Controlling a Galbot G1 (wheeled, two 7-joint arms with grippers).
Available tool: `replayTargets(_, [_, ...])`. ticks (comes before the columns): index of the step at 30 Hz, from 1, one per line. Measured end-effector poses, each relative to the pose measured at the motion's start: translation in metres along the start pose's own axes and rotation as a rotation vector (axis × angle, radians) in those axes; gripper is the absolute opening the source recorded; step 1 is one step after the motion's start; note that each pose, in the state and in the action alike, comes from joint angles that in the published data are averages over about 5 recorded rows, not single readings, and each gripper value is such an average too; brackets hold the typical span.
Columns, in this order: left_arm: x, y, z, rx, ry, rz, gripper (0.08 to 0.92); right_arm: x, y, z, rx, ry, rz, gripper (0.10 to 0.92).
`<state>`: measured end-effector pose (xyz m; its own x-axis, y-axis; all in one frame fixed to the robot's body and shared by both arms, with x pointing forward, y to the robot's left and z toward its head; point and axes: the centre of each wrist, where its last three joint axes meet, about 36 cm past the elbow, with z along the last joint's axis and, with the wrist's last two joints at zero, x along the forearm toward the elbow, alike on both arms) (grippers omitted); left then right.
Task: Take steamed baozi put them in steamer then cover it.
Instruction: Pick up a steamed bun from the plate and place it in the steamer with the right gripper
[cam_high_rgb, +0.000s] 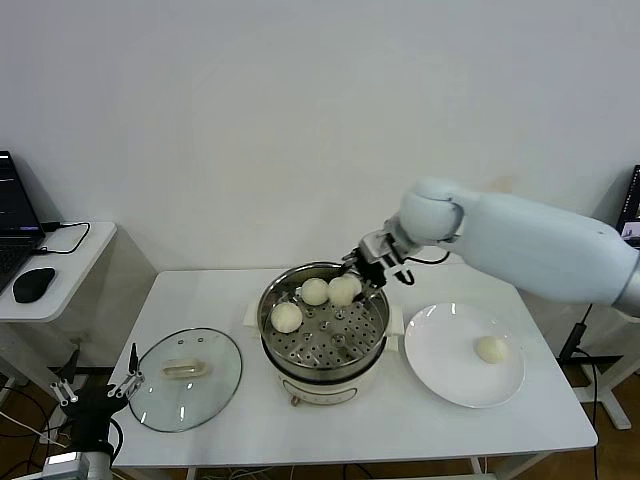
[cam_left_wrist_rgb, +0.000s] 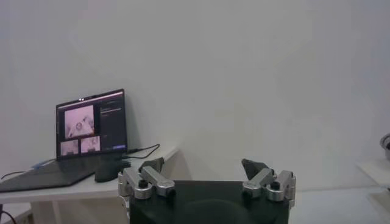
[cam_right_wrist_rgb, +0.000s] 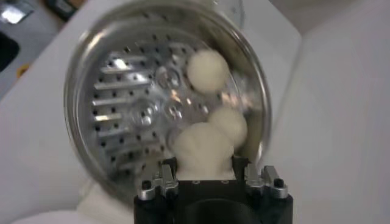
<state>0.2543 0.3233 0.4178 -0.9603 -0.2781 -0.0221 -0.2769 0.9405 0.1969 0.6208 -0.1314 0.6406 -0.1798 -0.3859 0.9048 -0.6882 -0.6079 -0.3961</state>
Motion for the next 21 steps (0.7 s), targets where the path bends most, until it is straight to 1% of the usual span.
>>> replayTargets(5, [0.0,0.0,0.001,0.005,0.003,-0.004,0.823,-0.022,-0.004,-0.016,0.128,-0.003,-0.057,0.571])
replayTargets(11, [0.0,0.002,0.002,0.005,0.006,-0.008,0.823,-0.041,-0.004,-0.033,0.275,-0.015,-0.11,0.606])
replayTargets(21, [0.0,0.001,0.004,0.008,0.009,-0.013,0.823,-0.059,-0.005,-0.054,0.425,-0.04,-0.151,0.611])
